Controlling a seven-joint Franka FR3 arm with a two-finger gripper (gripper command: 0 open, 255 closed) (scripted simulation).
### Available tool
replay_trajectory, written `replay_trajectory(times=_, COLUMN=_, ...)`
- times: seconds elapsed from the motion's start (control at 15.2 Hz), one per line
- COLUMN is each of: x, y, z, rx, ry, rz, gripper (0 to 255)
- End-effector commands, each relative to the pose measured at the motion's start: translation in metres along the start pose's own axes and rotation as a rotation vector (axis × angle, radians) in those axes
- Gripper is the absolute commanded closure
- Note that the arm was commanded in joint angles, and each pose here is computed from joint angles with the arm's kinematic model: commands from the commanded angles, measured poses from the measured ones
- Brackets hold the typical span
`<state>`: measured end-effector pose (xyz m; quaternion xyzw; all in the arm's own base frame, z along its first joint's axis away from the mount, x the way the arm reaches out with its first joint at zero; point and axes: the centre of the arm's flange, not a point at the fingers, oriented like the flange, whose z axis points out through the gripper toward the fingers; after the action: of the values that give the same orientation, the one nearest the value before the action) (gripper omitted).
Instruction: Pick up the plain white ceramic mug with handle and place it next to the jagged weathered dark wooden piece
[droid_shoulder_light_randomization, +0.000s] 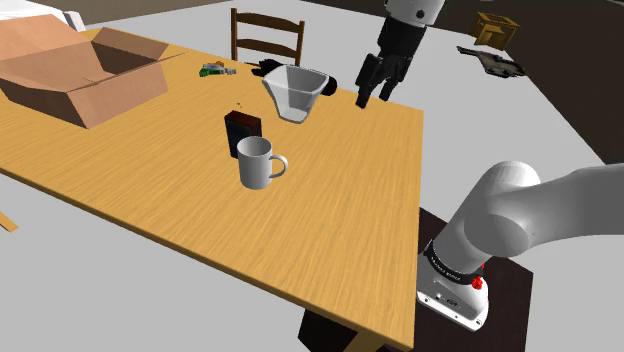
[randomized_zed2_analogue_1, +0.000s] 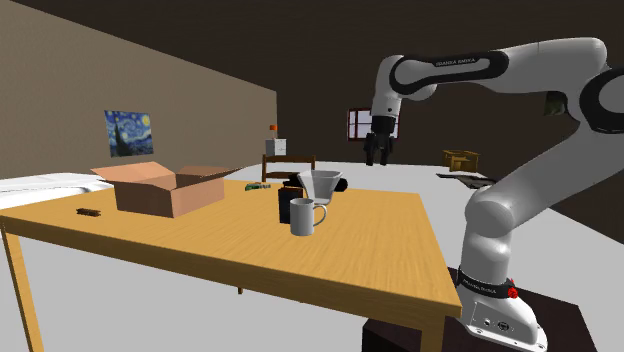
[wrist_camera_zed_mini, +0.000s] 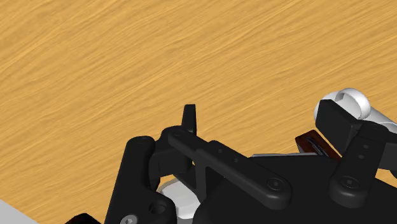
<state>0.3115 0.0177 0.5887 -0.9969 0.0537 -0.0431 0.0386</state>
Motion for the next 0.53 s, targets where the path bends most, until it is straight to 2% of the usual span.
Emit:
replay_trajectory(times=0.0, x=0.0, y=0.0, z=0.0, rx=0.0, ry=0.0, rz=0.0, gripper=0)
replay_trajectory(times=0.46, x=0.038, y=-0.082, z=0.034, rx=-0.03, ry=-0.004, rz=0.01, gripper=0)
